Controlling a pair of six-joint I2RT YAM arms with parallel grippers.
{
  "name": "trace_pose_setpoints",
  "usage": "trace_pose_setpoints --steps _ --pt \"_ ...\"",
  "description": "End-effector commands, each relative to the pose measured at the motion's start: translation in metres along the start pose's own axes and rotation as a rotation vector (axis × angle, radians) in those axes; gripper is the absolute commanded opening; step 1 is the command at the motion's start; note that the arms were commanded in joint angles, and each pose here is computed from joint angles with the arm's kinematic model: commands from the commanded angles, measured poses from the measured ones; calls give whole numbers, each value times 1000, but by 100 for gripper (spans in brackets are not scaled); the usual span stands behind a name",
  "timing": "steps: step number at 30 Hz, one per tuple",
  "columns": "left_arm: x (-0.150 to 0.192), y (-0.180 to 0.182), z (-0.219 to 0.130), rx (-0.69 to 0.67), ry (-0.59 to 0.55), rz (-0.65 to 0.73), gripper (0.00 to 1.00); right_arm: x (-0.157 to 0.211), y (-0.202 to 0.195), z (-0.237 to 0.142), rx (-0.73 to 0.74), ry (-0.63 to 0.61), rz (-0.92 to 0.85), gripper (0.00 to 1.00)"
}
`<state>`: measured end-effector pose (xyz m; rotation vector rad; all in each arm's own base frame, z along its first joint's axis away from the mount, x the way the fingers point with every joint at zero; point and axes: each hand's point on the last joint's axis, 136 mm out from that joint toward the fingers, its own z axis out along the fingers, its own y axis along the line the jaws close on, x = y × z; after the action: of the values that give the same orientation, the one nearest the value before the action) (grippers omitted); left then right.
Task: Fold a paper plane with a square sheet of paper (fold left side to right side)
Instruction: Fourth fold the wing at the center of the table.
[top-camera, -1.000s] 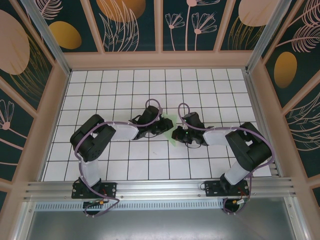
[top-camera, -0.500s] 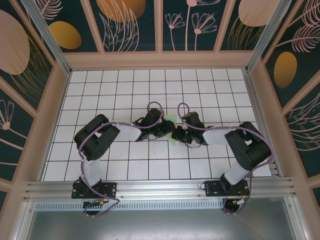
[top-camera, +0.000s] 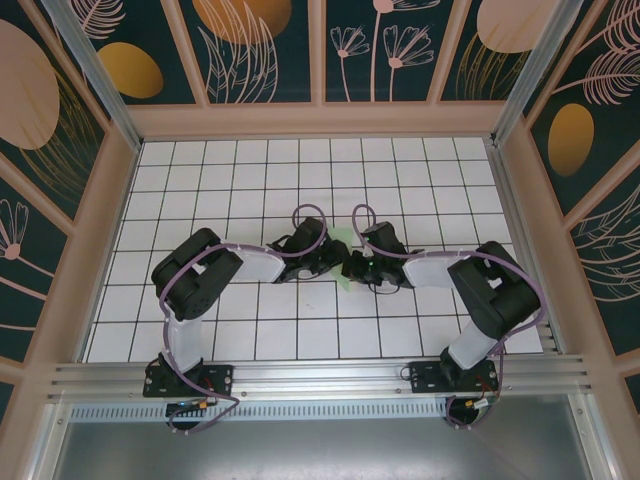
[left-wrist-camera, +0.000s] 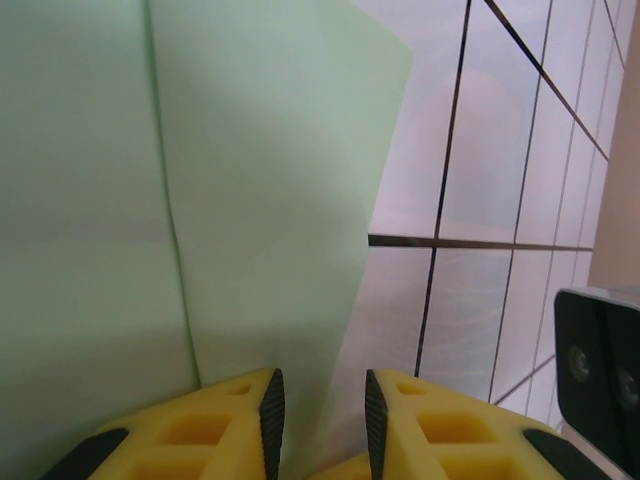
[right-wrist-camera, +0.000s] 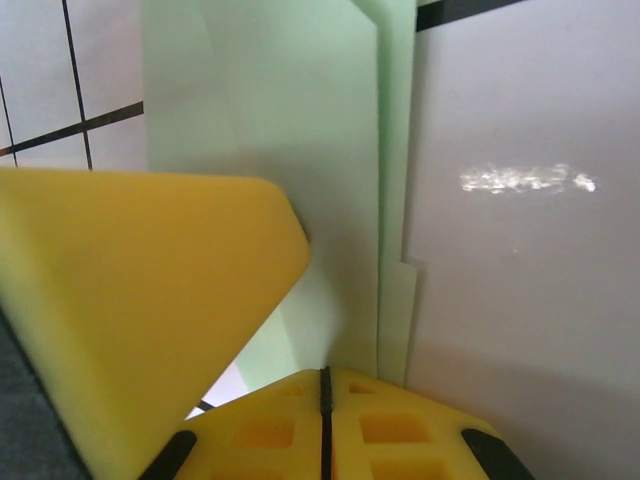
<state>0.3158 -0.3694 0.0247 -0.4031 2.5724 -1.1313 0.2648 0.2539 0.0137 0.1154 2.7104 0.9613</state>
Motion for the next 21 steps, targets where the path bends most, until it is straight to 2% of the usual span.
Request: trace_pose_setpoints --steps 1,2,21 --pt "5 57 6 -227 -17 50 33 43 -64 9 243 124 29 11" --pt "-3 45 7 -212 -37 62 34 43 -64 9 246 125 27 11" --pt "-54 33 11 -164 -91 50 40 52 -73 10 272 156 20 11"
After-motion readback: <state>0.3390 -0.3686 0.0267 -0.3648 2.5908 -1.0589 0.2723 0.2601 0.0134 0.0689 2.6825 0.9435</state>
